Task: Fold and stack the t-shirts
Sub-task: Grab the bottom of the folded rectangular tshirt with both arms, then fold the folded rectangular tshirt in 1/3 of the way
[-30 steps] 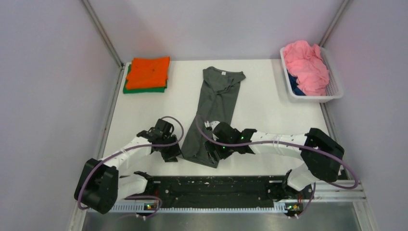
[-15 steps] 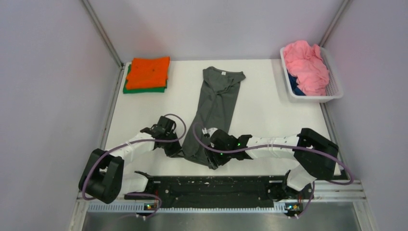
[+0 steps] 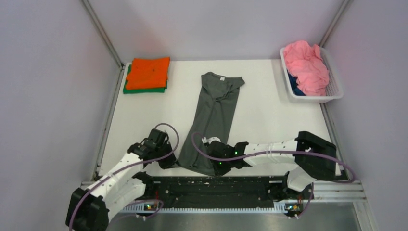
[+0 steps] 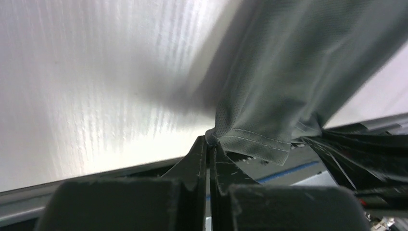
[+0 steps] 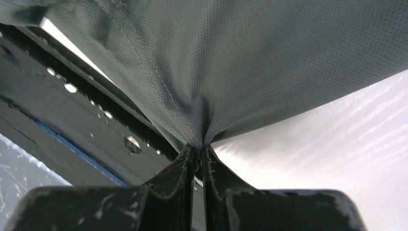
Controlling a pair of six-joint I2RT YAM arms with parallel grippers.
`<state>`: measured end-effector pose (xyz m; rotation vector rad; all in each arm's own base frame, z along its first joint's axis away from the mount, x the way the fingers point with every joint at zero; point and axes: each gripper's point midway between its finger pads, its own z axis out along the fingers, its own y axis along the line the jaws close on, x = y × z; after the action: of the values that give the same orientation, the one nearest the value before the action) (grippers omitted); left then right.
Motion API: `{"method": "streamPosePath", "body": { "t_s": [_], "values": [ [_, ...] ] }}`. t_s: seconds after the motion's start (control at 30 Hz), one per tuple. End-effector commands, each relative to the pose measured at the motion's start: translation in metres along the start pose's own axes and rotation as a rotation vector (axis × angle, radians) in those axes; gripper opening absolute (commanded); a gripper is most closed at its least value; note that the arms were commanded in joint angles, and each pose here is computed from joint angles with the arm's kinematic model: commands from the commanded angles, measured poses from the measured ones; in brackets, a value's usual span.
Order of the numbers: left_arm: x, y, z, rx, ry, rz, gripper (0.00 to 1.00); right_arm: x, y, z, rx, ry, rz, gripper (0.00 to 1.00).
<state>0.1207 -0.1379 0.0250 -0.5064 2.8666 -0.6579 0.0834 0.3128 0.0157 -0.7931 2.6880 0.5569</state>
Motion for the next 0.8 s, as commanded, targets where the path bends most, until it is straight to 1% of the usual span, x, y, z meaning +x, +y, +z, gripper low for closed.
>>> {"method": "streamPosePath", "body": {
  "t_s": [0.0,0.07,0.13,0.2,0.27,0.4,0.47,0.63,0.77],
  "values": [
    [0.013,-0.011,-0.018,0.092,0.002,0.001,0.00,0.014,0.001,-0.017,0.008,0.029,-0.002,0.07],
    [0.010,-0.023,-0.025,0.140,-0.001,0.017,0.00,0.011,0.009,-0.026,-0.041,0.012,-0.002,0.06],
    [0.002,-0.032,-0.032,0.148,-0.020,0.030,0.00,0.006,0.015,-0.034,-0.078,-0.013,-0.008,0.06],
    [-0.012,-0.050,-0.043,0.176,-0.057,0.051,0.00,-0.004,0.016,-0.040,-0.095,-0.034,-0.012,0.05],
    [-0.028,-0.068,-0.052,0.210,-0.109,0.076,0.00,-0.019,0.012,-0.047,-0.099,-0.065,-0.002,0.00],
    [-0.073,-0.097,-0.070,0.215,-0.261,0.135,0.00,-0.053,-0.009,-0.062,-0.084,-0.155,0.012,0.00],
    [-0.092,-0.116,-0.075,0.234,-0.301,0.169,0.00,-0.067,-0.020,-0.069,-0.075,-0.192,0.015,0.00],
    [-0.128,-0.154,-0.057,0.264,-0.300,0.239,0.00,-0.100,-0.055,-0.080,-0.037,-0.273,0.053,0.00],
    [-0.171,-0.178,-0.044,0.205,-0.333,0.283,0.00,-0.140,-0.082,-0.089,-0.019,-0.353,0.076,0.00]
  ]
}}
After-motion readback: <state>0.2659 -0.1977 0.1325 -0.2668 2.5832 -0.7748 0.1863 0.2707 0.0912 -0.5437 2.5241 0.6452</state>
